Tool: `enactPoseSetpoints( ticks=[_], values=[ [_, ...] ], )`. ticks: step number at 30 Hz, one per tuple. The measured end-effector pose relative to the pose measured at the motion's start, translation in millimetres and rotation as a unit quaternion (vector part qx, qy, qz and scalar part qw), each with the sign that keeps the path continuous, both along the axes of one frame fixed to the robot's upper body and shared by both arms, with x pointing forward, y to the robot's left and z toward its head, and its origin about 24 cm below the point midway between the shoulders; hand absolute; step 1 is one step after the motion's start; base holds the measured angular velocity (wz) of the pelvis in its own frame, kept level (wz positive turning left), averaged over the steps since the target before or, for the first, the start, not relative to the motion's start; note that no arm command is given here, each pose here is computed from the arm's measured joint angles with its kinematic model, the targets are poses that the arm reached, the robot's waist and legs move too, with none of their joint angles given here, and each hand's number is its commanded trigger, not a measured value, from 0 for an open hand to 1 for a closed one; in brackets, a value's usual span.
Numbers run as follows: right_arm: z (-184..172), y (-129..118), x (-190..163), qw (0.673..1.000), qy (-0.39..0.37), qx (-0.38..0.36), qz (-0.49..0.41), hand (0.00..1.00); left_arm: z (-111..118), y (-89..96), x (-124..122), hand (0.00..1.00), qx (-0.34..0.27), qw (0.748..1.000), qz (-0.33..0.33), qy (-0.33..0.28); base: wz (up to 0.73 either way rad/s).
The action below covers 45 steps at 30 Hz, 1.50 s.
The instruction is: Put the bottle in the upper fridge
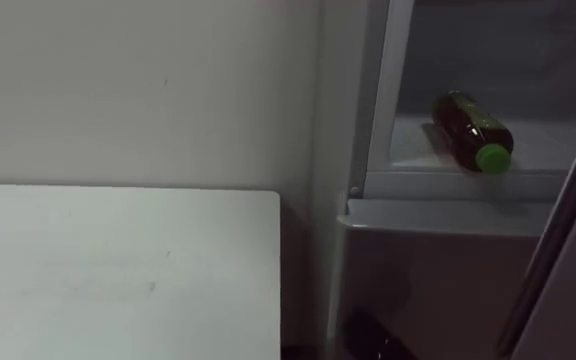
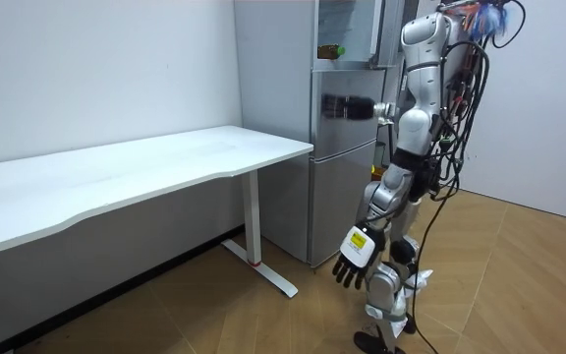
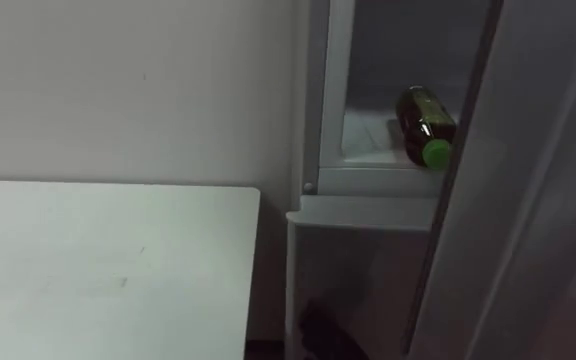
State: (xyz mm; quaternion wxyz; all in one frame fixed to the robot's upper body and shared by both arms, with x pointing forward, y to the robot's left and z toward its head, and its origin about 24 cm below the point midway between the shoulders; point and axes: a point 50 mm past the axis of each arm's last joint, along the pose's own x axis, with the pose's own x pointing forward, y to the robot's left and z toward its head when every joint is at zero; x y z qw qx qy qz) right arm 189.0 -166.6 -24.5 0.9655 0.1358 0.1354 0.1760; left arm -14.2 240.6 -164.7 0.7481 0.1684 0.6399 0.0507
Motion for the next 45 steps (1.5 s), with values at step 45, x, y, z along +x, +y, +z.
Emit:
enactPoseSetpoints(
  ticks=[45],
  values=[
    [103,-196,-31,0.699,-0.112,-0.308,-0.636,0.00,21,39.9,-22,0.00,0.092,0.992,0.086,-0.028,0.01]
  ],
)
